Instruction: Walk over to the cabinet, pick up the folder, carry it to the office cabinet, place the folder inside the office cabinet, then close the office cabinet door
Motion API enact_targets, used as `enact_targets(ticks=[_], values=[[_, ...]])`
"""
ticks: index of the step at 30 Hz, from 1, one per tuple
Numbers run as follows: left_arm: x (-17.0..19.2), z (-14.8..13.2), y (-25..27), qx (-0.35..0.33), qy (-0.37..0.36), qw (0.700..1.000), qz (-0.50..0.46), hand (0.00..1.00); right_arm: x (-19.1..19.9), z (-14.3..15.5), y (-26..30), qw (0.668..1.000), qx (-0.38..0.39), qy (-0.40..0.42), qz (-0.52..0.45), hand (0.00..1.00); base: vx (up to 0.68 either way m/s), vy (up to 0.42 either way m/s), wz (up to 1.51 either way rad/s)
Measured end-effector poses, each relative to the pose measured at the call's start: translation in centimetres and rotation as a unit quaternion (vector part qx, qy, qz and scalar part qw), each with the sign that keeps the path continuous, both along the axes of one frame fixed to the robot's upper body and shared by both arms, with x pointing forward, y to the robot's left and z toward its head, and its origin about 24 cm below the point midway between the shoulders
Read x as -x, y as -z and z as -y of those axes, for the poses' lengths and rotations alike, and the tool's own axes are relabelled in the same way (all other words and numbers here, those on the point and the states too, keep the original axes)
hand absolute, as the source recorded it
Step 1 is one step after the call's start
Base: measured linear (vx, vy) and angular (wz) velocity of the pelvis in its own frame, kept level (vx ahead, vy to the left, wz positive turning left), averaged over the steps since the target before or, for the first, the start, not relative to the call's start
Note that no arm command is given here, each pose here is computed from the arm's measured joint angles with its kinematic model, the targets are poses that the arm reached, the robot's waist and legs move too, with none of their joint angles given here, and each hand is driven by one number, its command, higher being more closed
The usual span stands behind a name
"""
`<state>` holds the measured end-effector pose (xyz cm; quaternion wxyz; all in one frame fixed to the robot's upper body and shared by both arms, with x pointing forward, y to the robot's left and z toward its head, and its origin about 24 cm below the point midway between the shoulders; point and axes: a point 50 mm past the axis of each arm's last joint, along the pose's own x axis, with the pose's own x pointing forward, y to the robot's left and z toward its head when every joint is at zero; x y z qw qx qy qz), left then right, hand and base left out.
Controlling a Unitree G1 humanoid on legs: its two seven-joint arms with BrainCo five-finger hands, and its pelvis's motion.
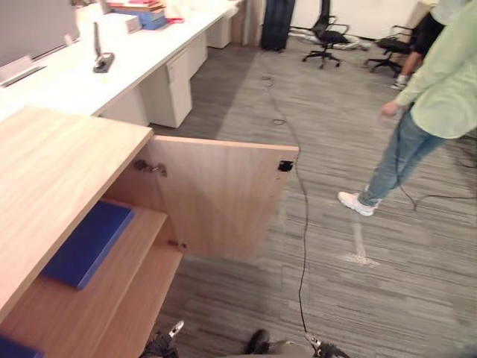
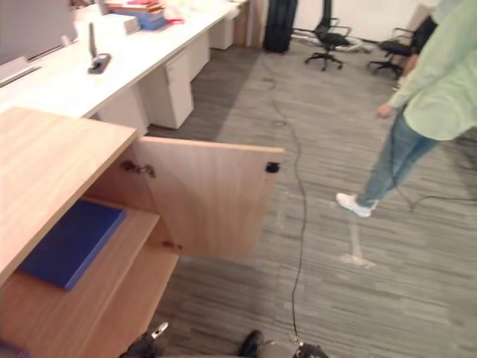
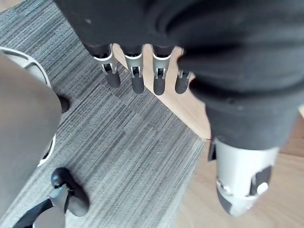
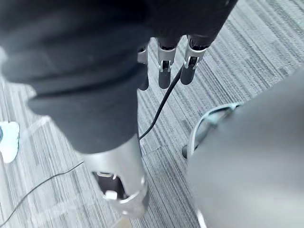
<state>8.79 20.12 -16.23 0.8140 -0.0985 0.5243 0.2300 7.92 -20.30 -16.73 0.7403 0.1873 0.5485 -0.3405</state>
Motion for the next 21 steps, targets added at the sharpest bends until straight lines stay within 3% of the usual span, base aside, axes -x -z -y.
enact_targets(ticks=[6, 10, 15, 21], values=[[-0.3, 0.3, -0.1, -0.005, 0.019, 1.000, 0.001, 0.00, -1.9, 0.6, -0.5, 0.998, -0.007, 0.053, 0.036, 0.00, 0.01, 0.047, 0.04], [-0.3, 0.1, -0.1, -0.012, 0.025, 1.000, 0.000, 0.00, -7.3, 3.7, -3.1, 0.986, 0.029, 0.093, 0.134, 0.00, 0.00, 0.043, 0.06], [0.4, -1.1, -0.2, -0.025, 0.015, 1.000, -0.004, 0.00, -14.0, 8.6, -9.2, 0.951, 0.127, 0.079, 0.270, 0.00, 0.01, 0.063, 0.00], [4.0, -2.0, 0.2, -0.032, 0.002, 0.998, -0.050, 0.00, -20.2, 9.6, -14.8, 0.921, 0.169, 0.016, 0.349, 0.00, -0.01, 0.075, 0.04]])
